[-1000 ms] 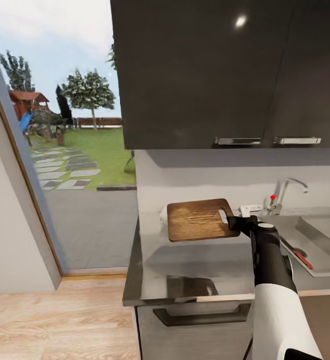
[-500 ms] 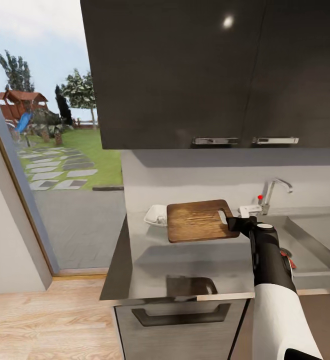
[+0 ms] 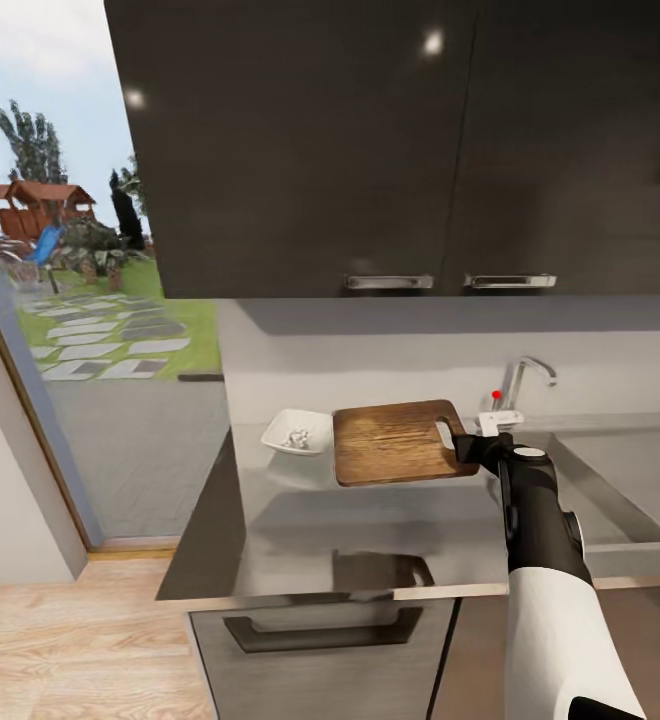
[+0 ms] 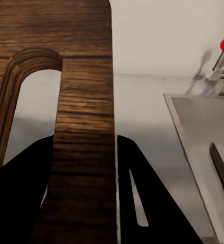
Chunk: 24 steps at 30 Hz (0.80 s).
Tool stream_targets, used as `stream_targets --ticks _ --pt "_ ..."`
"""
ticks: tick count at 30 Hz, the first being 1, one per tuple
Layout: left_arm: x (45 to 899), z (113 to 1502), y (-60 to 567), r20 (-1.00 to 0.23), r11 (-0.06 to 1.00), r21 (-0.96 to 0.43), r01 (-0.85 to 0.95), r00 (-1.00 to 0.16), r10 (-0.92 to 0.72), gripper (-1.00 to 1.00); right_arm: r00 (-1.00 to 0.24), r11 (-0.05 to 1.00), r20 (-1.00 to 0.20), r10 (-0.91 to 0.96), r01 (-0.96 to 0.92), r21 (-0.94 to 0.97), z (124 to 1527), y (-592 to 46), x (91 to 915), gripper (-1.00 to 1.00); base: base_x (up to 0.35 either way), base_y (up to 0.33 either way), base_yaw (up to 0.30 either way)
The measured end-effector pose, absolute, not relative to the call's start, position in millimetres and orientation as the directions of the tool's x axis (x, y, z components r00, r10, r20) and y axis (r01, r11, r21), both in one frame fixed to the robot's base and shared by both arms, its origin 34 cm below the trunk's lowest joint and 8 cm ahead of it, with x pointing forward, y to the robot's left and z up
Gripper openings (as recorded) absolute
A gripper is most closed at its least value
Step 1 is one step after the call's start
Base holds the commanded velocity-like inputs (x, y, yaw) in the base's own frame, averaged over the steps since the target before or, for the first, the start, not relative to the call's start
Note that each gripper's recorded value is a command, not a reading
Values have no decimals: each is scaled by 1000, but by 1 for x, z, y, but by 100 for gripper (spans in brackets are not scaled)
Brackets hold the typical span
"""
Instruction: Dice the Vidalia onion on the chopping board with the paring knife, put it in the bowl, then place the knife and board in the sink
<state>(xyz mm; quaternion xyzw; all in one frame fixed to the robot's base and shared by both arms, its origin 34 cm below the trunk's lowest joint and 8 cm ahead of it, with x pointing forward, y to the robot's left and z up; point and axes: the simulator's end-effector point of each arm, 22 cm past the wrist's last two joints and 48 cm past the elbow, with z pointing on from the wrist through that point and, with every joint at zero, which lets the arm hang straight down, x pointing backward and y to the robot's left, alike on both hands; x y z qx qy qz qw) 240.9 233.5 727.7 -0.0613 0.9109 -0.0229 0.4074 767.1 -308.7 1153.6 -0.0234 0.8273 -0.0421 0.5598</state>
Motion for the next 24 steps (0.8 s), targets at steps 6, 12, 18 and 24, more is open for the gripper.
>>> stream_targets --ticks 6,12,18,24 --pt "240 728 233 -739 991 -92 -93 -661 -130 100 -373 995 -924 -85 8 -95 1153 -308 767 -100 0 -227 0" --pt "240 727 233 -739 991 -92 -93 -662 -130 100 -380 996 -921 -83 4 -91 1150 -307 767 -100 0 -210 0" --pt "240 727 234 -739 991 -91 -93 -661 -130 100 -383 996 -920 -83 2 -91 1148 -306 767 -100 0 -198 86" --pt "240 728 234 -739 991 -92 -95 -661 -132 100 -381 996 -921 -84 3 -92 1148 -307 768 -100 0 -34 48"
